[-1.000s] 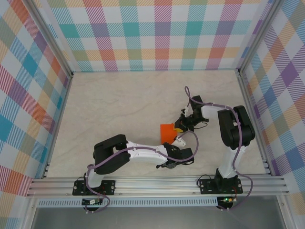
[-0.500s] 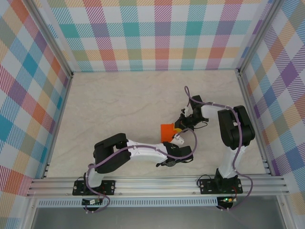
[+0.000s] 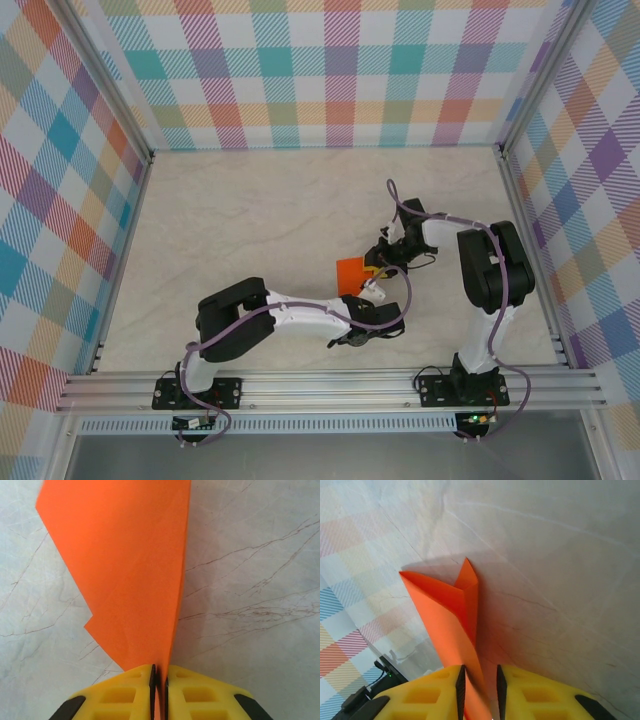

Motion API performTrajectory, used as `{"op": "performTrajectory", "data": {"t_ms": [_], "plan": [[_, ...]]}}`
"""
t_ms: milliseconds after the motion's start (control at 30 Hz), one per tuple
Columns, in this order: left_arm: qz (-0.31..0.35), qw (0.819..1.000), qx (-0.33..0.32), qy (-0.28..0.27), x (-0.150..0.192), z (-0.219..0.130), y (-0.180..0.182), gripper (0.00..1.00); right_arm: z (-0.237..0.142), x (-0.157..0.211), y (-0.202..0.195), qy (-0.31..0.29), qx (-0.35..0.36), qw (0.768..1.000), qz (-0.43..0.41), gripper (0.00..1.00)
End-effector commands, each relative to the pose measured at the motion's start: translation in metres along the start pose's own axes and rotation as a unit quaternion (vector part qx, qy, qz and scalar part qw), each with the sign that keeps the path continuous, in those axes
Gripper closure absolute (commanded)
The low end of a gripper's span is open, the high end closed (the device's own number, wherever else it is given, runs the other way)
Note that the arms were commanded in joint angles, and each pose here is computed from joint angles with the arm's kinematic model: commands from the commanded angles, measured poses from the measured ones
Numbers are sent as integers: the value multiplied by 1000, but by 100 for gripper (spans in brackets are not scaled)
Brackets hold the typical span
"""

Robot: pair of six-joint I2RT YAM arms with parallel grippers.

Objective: Fold a paper plane with a square sheet of paper (fold left side to right side)
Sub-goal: Fold the wing for the fifth time at the center of the table.

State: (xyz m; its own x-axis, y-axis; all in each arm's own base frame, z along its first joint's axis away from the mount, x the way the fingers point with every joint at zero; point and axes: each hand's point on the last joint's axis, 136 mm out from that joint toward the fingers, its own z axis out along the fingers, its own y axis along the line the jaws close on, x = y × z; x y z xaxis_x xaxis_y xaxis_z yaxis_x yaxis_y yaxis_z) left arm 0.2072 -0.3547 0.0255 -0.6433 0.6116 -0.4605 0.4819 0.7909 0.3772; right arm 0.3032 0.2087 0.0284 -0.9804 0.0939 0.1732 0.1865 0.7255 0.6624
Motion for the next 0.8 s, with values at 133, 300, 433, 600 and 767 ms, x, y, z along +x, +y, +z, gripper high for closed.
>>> {"op": "performTrajectory", "data": {"t_ms": [133, 300, 433, 600, 767], "plan": [[-10, 1000, 11, 21, 13, 14, 6, 89, -31, -3, 10, -41, -6, 999, -7, 54], [-34, 998, 45, 15, 12, 13, 10, 89, -70, 0, 9, -87, 10, 996, -13, 38], [-68, 994, 82, 8, 10, 12, 14, 89, -83, 8, 2, -99, 16, 995, -10, 36], [-104, 987, 119, 6, 10, 15, 17, 90, -74, 24, 1, -80, -13, 997, 11, 42], [-138, 978, 156, -6, 5, 15, 17, 90, -58, 34, 3, -65, -38, 996, 40, 45]]}}
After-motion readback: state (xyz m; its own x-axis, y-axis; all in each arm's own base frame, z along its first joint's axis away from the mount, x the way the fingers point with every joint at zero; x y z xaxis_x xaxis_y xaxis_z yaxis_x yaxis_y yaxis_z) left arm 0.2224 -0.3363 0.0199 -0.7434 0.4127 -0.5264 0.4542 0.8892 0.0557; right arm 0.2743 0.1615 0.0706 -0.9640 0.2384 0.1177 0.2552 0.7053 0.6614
